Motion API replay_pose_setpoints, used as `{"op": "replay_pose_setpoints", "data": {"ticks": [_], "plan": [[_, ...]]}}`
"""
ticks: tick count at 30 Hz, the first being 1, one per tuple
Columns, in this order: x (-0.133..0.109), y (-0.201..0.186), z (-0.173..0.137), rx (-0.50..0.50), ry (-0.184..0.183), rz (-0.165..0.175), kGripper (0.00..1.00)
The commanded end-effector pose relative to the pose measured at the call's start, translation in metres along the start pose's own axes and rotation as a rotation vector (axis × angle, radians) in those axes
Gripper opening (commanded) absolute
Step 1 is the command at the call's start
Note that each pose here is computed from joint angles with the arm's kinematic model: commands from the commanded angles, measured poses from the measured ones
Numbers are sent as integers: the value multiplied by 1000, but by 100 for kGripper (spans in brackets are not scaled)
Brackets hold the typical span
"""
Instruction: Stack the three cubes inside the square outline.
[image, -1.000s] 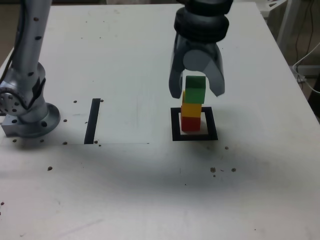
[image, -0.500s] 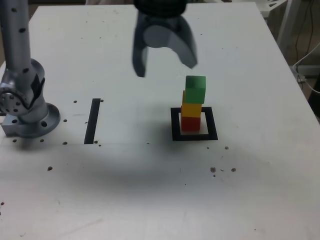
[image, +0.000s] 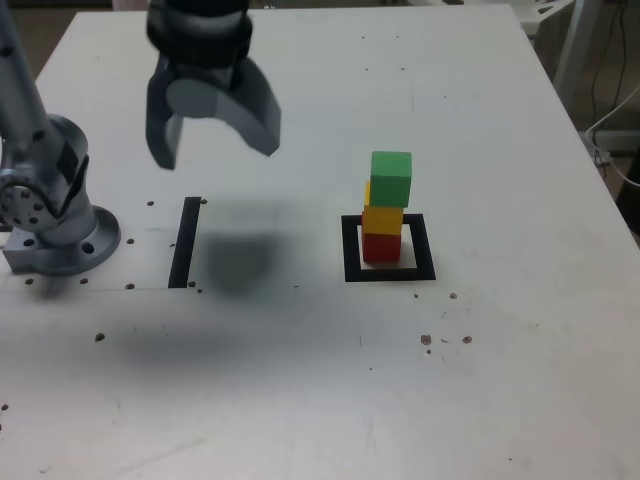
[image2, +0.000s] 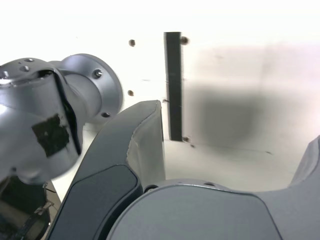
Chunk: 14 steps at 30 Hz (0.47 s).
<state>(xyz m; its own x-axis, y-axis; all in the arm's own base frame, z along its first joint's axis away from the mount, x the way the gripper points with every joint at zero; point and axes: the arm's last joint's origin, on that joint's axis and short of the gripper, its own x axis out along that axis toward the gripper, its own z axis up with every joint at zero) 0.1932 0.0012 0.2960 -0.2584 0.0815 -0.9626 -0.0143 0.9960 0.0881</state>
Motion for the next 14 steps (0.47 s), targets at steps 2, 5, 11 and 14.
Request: {"op": "replay_pose_setpoints", "data": {"ticks": [2,5,11,14], "plan": [[11,0,-8,-7,-5,-5,100],[23,-1,-15,-12,-5,-13,100],[45,-4,-23,-17,-14,-45,100],[54,-6,-24,-17,-16,-61,100]]}}
